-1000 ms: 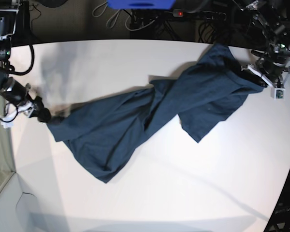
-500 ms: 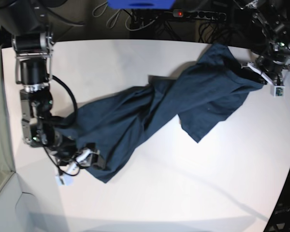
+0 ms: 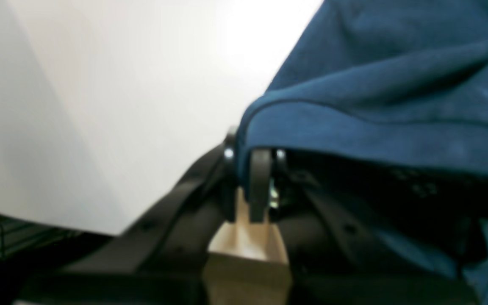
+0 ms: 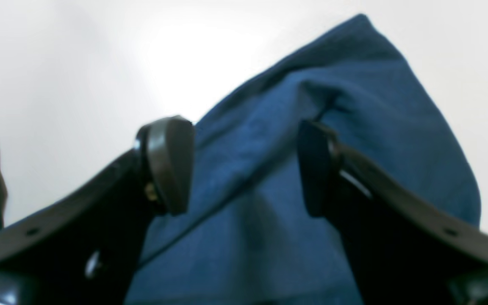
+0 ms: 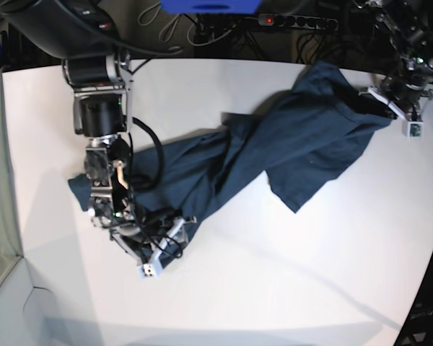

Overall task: Layout the t-shirt on the table in an organized manner, then fold the t-shirt properly
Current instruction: 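Release and regrasp the shirt edge with the right gripper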

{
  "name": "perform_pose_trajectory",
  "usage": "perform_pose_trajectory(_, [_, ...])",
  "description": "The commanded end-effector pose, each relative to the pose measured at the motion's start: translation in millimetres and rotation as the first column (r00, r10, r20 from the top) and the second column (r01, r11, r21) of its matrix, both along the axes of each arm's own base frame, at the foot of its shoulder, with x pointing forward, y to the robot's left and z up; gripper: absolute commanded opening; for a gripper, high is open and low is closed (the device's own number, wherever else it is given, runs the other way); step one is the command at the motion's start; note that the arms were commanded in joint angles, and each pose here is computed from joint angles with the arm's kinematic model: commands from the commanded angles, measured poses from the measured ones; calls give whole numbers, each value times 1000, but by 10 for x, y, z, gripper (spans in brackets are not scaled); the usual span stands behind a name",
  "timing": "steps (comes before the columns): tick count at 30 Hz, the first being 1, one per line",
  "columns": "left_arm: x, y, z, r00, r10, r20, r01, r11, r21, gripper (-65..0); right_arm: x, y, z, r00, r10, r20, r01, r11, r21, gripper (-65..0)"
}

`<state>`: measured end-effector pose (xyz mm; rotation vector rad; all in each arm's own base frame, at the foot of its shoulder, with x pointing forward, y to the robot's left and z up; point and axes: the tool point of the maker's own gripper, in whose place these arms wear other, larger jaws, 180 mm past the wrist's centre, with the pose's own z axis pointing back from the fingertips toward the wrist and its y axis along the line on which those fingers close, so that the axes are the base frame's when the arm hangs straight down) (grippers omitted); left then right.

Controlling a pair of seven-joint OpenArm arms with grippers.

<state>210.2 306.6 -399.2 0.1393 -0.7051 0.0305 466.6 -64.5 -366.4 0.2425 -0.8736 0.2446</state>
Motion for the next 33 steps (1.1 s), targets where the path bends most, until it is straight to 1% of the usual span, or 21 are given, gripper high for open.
perform_pose_trajectory(1, [69, 48, 108, 999, 1, 42, -1, 1000, 16, -648, 152, 17, 235, 998, -8, 68, 8, 1000, 13, -257])
perform_pose_trajectory(5, [63, 48, 105, 999, 1, 40, -1, 1000, 16, -648, 142, 15, 202, 998, -17, 58, 16, 1000, 17, -257])
perform_pose_trajectory(9, [63, 48, 105, 999, 1, 40, -1, 1000, 16, -648, 118, -130, -58, 992, -123, -4, 123, 992, 11, -257])
perform_pose_trajectory(10, [72, 43, 107, 999, -1, 42, 0, 1000, 15, -648, 109, -143, -119, 991, -136, -8, 136, 991, 14, -257])
perform_pose_trajectory(16, [87, 34, 113, 999, -4, 46, 3, 1000, 15, -648, 42, -117, -328, 989, -140, -36, 141, 990, 22, -258])
perform_pose_trajectory(21, [101, 29, 116, 999, -5, 49, 5, 1000, 14, -648, 61, -94, -309, 990, -143, -21, 143, 989, 37, -265])
perform_pose_trajectory(22, [101, 29, 116, 999, -5, 49, 5, 1000, 14, -648, 62, -77, -305, 990, -141, -20, 142, 989, 40, -278])
perform_pose_trajectory(23, [101, 29, 116, 999, -5, 49, 5, 1000, 14, -648, 69, -3, -287, 991, -133, -14, 133, 990, 49, -308])
perform_pose_trajectory(24, [101, 29, 116, 999, -5, 49, 5, 1000, 14, -648, 76, 54, -269, 992, -127, -6, 127, 990, 58, -355])
perform_pose_trajectory(28, [111, 18, 117, 999, -7, 52, 6, 1000, 11, -648, 141, 115, -172, 990, -137, 46, 132, 987, 92, -625])
perform_pose_trajectory(29, [111, 18, 117, 999, -7, 52, 6, 1000, 11, -648, 150, 166, -148, 990, -133, 50, 128, 987, 101, -650])
perform_pose_trajectory(31, [111, 18, 117, 999, -7, 52, 6, 1000, 11, -648, 173, 213, -88, 989, -131, 65, 123, 986, 116, -650])
perform_pose_trajectory(33, [111, 18, 117, 999, -7, 52, 6, 1000, 11, -648, 229, 198, 95, 984, -137, 118, 122, 984, 127, -650])
